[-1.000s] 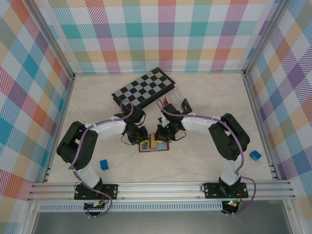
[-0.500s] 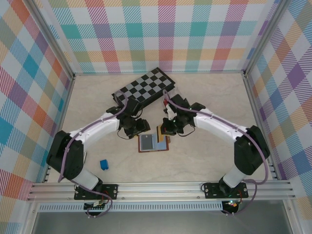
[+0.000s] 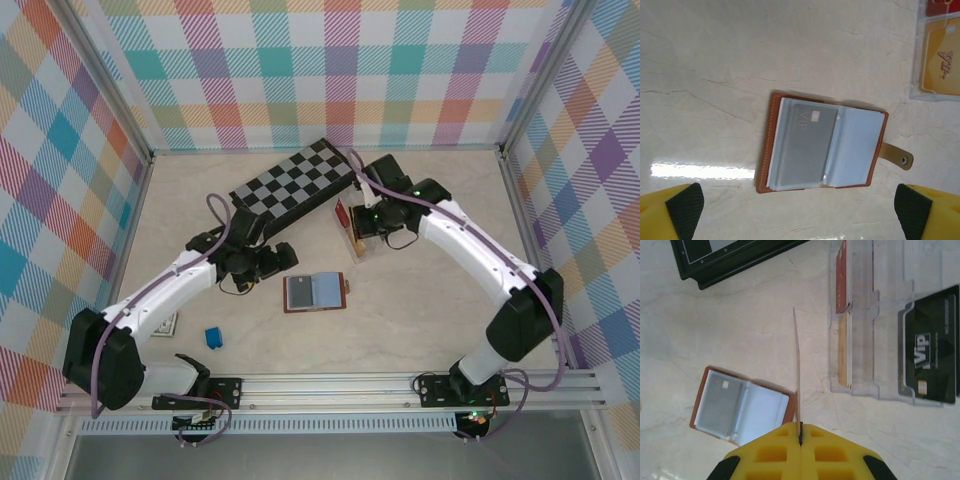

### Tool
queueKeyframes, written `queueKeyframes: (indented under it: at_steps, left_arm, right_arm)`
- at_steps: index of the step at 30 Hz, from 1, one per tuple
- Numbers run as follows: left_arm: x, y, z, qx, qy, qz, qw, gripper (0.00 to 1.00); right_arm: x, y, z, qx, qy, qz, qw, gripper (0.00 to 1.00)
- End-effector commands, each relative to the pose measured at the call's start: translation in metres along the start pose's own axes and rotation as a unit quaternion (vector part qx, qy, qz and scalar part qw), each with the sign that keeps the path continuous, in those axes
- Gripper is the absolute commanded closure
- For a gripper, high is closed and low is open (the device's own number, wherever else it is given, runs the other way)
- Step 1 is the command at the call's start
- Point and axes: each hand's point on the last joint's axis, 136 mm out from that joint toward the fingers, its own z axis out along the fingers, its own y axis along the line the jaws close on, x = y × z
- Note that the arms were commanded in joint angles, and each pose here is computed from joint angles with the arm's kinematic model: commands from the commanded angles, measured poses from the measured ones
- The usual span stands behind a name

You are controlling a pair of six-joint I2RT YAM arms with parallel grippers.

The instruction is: Take the credit cards out of the card holder

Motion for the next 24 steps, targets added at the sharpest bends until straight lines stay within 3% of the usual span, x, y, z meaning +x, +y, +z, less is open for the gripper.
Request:
queueKeyframes:
  at_steps: [1,7,14,24]
  left_arm:
    - [0.001,-0.005,0.002,0.039,-0.001,-0.023,0.999,0.0]
    - [0.004,0.004,0.011,0.03,0.0,-0.036,0.999,0.0]
    - [0.002,0.01,0.009,0.021,-0.012,-0.041,0.999,0.0]
    - [0.005,0.01,0.015,0.027,-0.003,-0.043,0.999,0.0]
  right_arm:
    - [0.005,0.0,0.016,0.002,0.049,-0.033,0.998,0.99]
    - [0.002,-0.018,0.047,0.055,0.098,-0.042,0.993,0.99]
    - [0.008,-0.029,0.077,0.069,0.157,-0.027,0.985,0.98]
    - [0.016,-0.045,0.097,0.106,0.202,-0.036,0.973,0.97]
